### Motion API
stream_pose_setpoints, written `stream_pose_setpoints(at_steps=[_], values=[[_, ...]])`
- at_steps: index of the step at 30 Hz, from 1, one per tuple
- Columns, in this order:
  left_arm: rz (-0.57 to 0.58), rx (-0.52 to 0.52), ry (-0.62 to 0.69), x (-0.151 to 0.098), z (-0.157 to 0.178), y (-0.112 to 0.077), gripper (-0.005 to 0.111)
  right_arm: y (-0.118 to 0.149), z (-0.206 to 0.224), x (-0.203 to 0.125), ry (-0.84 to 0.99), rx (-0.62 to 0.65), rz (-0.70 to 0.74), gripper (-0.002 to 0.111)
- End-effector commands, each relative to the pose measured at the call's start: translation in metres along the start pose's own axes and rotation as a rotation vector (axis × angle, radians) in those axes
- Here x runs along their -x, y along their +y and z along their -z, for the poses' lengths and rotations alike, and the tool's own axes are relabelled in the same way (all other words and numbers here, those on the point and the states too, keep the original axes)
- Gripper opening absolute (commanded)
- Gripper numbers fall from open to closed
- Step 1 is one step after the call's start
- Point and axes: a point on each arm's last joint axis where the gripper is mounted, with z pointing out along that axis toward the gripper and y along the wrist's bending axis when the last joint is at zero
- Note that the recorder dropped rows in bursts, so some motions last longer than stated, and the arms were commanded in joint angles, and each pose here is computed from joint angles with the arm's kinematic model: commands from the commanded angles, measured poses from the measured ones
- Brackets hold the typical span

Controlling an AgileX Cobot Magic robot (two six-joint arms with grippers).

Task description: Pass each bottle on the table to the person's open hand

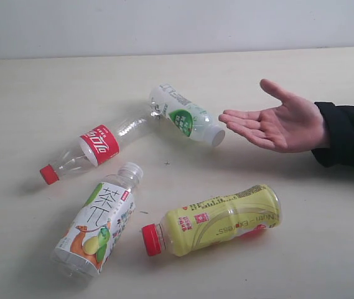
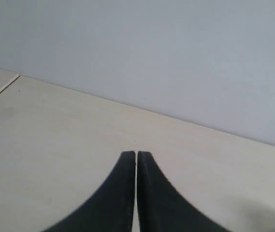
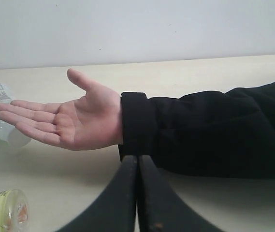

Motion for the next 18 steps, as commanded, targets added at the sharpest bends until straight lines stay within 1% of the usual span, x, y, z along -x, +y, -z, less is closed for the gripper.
stream_pose_setpoints(at_steps=[1,5,6,10,13,15,16,18], values=[[-0.088,-0.052,0.007,0.006,-0.006,-0.012,0.004,0.000,0.000,0.002,-0.008,0.002,-0.003,0.000],[-0.188,-0.108,0.075,0.004,-0.018,-0.030,0.004,0.000,0.000,0.002,-0.008,0.002,-0.003,0.000],[-0.227,-0.129,0.087,0.004,-0.021,-0.035,0.004,0.000,0.000,0.002,-0.008,0.002,-0.003,0.000],[-0.439,-0.212,0.142,0.003,-0.033,-0.060,0.004,0.000,0.000,0.002,-0.008,0.002,-0.003,0.000],[-0.585,-0.252,0.207,0.003,-0.038,-0.076,0.002,0.000,0.000,0.002,-0.008,0.001,-0.001,0.000],[-0.695,-0.282,0.211,0.004,-0.038,-0.084,0.000,0.000,0.000,0.002,-0.008,0.001,-0.001,0.000],[-0.729,-0.299,0.210,0.003,-0.039,-0.087,0.000,0.000,0.000,0.002,-0.008,0.001,-0.001,0.000],[-0.690,-0.311,0.263,0.004,-0.038,-0.092,0.000,0.000,0.000,0.002,-0.008,0.001,-0.001,0.000]])
